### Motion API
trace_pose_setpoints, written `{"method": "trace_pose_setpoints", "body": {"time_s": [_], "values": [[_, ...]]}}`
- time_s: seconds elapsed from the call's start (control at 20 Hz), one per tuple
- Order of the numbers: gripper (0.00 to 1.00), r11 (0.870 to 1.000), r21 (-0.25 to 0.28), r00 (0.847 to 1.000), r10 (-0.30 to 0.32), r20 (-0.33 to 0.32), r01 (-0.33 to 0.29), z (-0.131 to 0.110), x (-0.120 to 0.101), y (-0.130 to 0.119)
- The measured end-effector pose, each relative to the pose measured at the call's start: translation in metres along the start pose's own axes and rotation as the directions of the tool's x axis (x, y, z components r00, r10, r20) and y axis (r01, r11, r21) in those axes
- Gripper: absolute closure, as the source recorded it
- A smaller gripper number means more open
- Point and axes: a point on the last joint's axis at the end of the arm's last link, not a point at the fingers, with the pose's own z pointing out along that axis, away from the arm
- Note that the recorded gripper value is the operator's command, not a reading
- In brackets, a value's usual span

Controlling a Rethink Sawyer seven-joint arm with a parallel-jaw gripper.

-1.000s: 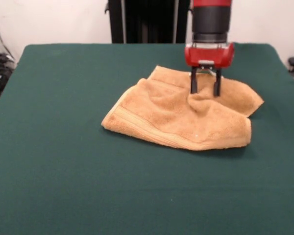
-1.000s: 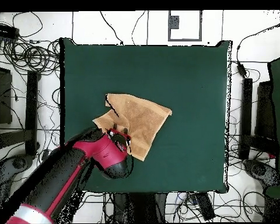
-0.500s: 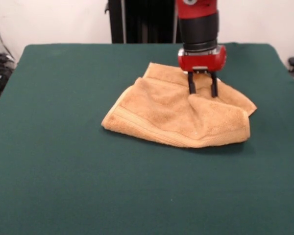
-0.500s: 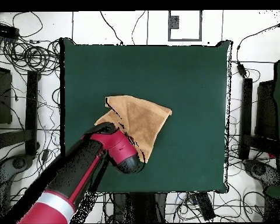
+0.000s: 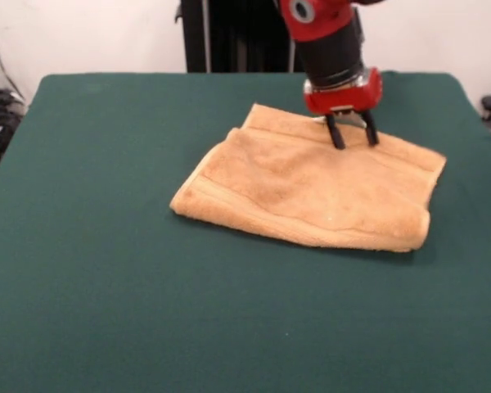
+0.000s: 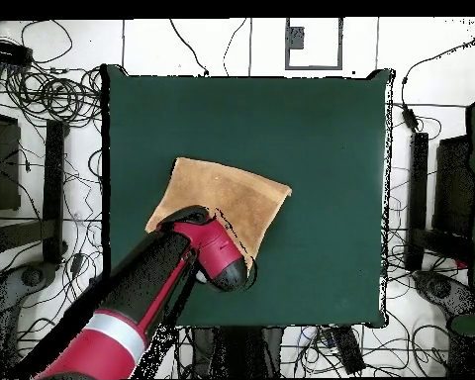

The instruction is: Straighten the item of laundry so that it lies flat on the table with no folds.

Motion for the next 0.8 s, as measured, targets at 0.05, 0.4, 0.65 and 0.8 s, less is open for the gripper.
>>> {"method": "trace_pose_setpoints", "body": {"time_s": [0.05, 0.4, 0.65, 0.8], "values": [[0.0, 1.0, -0.013, 1.0, 0.007, -0.029, -0.008, 0.001, 0.003, -0.002], [0.0, 0.997, -0.061, 0.991, 0.046, -0.125, -0.054, -0.001, 0.012, -0.011], [0.0, 0.995, -0.056, 0.981, 0.072, -0.183, -0.084, 0.0, 0.03, -0.019], [0.0, 0.993, -0.051, 0.977, 0.097, -0.189, -0.108, 0.0, 0.035, -0.022]]}}
